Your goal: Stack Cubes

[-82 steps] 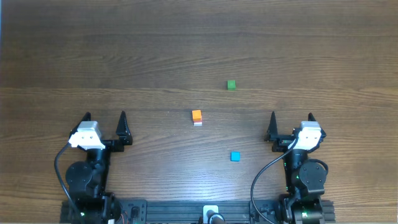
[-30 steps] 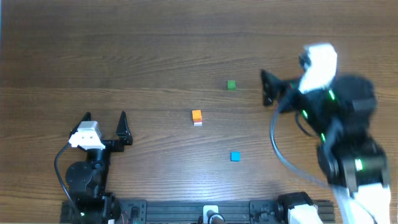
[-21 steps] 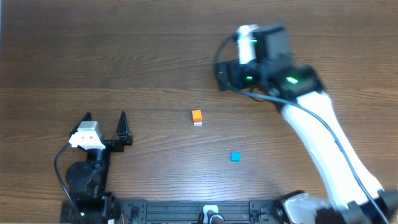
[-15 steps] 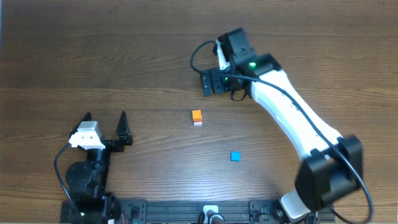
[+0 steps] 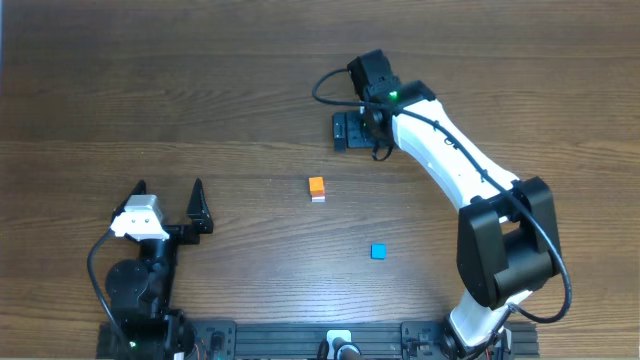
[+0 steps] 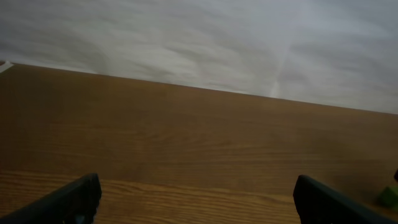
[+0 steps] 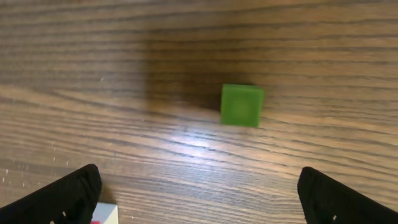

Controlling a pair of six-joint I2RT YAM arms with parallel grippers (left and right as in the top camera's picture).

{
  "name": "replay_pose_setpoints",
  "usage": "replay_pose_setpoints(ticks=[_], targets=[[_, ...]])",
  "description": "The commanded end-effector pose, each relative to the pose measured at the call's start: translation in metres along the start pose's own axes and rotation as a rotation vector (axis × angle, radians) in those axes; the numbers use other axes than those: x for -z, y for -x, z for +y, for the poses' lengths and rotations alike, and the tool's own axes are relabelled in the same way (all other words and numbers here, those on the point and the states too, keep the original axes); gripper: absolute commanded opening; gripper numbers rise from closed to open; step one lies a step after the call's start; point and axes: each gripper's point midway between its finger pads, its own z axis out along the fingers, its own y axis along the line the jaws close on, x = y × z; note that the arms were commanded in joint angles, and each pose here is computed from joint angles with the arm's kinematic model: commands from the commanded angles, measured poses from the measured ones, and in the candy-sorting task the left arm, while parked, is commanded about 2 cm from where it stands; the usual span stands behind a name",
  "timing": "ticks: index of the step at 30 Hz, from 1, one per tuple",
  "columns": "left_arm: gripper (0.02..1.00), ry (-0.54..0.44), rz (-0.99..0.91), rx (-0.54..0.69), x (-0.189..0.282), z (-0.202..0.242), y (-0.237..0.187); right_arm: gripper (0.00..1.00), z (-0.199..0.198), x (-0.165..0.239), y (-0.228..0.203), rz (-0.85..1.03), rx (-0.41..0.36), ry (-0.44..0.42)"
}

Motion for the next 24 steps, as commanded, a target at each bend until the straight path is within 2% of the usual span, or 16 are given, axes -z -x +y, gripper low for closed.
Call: replay_pose_setpoints(ticks=[1,7,24], targets=[[1.000,-0.003,0.003,-0.015,0.000,0.000,-0.002,0.993,-0.012,0.003,0.015,-0.038,-0.068,-0.034],[1.000,-0.003,0.003,-0.014,0.000,0.000,-0.002,0.991,-0.020,0.002,0.021,-0.028,-0.091,-0.036],[0.998,-0.003,0.003,-0.014,0.000,0.000,-0.002,0.991,-0.021,-0.043,0.010,0.120,-0.039,-0.081]])
